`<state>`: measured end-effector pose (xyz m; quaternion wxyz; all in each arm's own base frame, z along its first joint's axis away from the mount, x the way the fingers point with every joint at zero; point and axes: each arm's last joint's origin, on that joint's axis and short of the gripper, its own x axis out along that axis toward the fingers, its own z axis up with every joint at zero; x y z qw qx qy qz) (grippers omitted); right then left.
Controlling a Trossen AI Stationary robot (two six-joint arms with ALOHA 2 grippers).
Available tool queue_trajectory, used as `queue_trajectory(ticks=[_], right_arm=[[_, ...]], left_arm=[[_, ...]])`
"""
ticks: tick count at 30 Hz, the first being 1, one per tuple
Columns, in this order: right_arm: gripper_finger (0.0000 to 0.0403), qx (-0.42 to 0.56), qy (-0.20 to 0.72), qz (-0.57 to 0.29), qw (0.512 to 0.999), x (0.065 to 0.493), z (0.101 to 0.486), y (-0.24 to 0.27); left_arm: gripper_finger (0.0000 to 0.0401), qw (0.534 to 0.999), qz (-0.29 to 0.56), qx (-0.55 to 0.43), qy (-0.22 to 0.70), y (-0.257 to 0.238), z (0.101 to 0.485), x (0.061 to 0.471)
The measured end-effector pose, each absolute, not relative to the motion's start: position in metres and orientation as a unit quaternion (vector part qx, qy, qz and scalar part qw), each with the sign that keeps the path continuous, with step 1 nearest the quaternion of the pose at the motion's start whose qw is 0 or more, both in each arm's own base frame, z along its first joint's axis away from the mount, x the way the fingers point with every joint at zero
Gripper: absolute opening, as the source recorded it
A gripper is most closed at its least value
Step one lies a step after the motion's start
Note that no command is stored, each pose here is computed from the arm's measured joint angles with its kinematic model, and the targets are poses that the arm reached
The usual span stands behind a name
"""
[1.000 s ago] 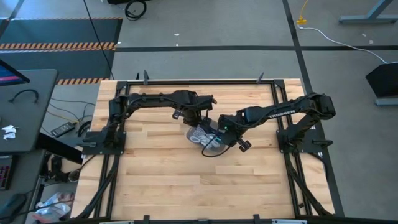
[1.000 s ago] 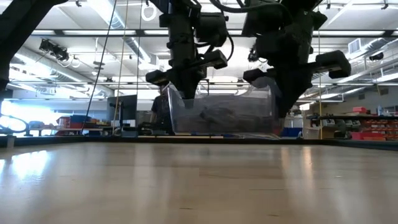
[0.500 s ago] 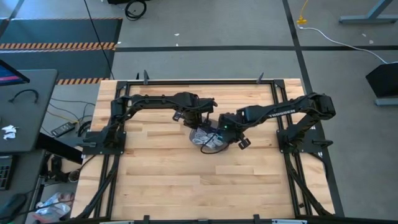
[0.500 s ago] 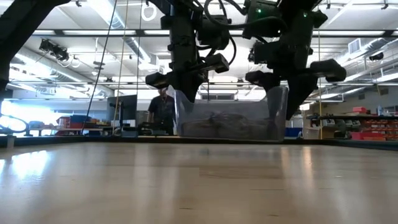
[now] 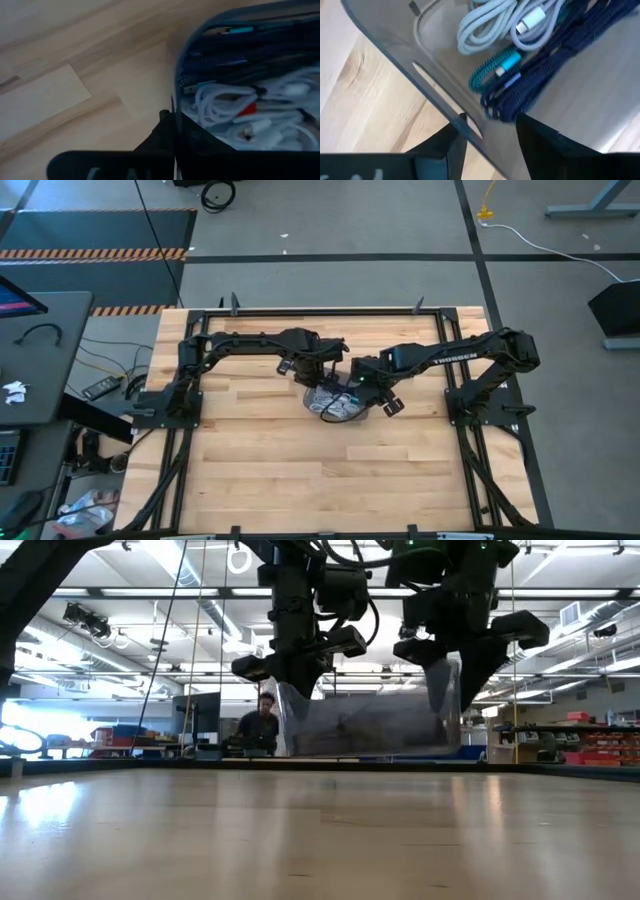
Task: Pick and place USB-C Cables
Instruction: Move the gray bin to the center of the table
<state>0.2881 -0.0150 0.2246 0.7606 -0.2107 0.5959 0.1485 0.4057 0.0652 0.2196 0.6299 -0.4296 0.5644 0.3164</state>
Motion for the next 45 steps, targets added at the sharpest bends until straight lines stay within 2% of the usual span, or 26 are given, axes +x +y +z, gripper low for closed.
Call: queue_trajectory(ticks=[5,10,16,22,29,37,45], right_arm=[[0.0174,-0.2,0.612,0.146,0.752,0.283,0.226,-0.012],[0.0174,-0.2,0.599,0.143,0.763,0.278,0.236,-0.005],[0.0173,-0.19,0.585,0.081,0.784,0.254,0.264,-0.003],[0.0173,-0.146,0.529,-0.008,0.836,0.216,0.305,-0.005],[0.0173,-0.119,0.446,-0.073,0.884,0.164,0.341,-0.007],[0.0173,-0.08,0.378,-0.114,0.915,0.119,0.361,-0.008],[0.0173,-0.075,0.353,-0.117,0.925,0.103,0.365,-0.008]], left_arm=[[0.0004,0.629,0.314,-0.424,0.571,0.065,0.22,0.405],[0.0004,0.629,0.313,-0.424,0.571,0.064,0.22,0.405],[0.0004,0.622,0.324,-0.431,0.568,0.062,0.22,0.405],[0.0003,0.61,0.383,-0.451,0.528,0.045,0.22,0.408],[0.0002,0.605,0.445,-0.451,0.482,0.02,0.22,0.41],[0.0001,0.587,0.509,-0.481,0.407,0.01,0.221,0.411],[0.0005,0.57,0.505,-0.518,0.389,0.034,0.22,0.415]])
